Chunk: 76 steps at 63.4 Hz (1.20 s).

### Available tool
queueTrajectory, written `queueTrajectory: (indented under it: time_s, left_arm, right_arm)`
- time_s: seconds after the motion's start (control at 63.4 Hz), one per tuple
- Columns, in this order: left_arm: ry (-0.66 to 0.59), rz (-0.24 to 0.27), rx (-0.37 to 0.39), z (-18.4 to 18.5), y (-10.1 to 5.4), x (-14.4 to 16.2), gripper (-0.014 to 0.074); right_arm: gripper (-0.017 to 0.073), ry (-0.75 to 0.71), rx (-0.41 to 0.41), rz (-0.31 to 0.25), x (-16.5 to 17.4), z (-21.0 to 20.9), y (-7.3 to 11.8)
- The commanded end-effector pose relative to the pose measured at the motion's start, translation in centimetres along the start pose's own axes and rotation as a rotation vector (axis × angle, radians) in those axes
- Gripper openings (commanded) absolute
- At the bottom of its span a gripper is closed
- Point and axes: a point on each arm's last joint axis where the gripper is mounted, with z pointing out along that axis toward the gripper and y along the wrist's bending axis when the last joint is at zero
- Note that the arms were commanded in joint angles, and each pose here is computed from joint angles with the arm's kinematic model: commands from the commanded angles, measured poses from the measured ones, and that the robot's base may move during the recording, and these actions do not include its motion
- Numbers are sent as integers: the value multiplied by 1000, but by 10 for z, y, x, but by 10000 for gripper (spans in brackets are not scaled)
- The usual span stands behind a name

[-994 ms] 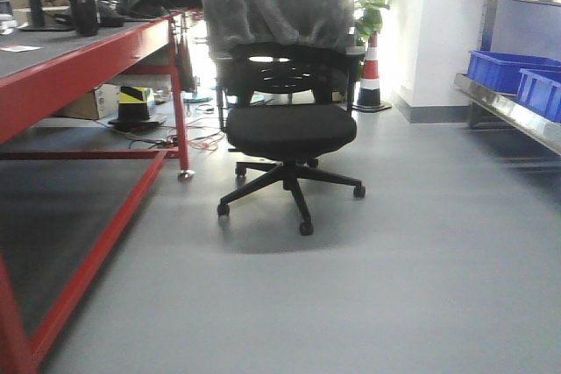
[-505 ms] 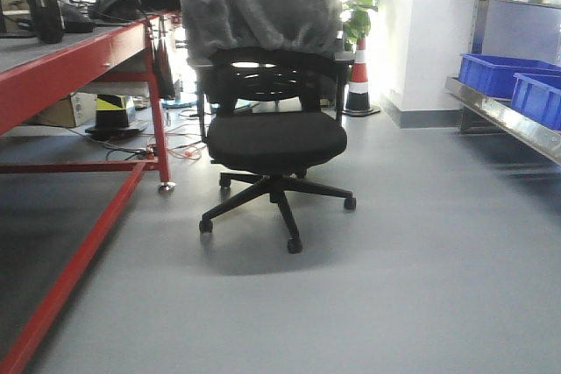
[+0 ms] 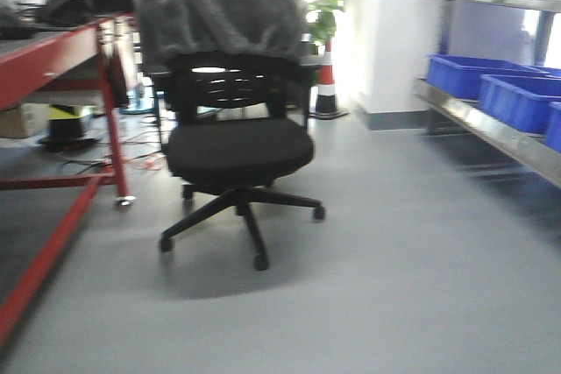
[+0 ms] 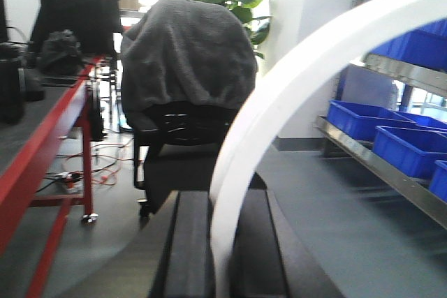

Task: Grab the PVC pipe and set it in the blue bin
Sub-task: 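Drive up to the steel shelf of blue bins holding the pipe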

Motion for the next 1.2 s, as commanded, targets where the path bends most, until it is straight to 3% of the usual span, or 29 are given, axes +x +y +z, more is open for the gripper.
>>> queueTrajectory:
  time_s: [0.0,1.183]
  left_arm:
    - [-34,-8,10,-2,-1,-3,-111]
    - [-34,-8,10,-2,-1,-3,-111]
  right_arm:
    - [-168,-30,-2,-8,-2,-2,0]
    - [-168,-30,-2,-8,-2,-2,0]
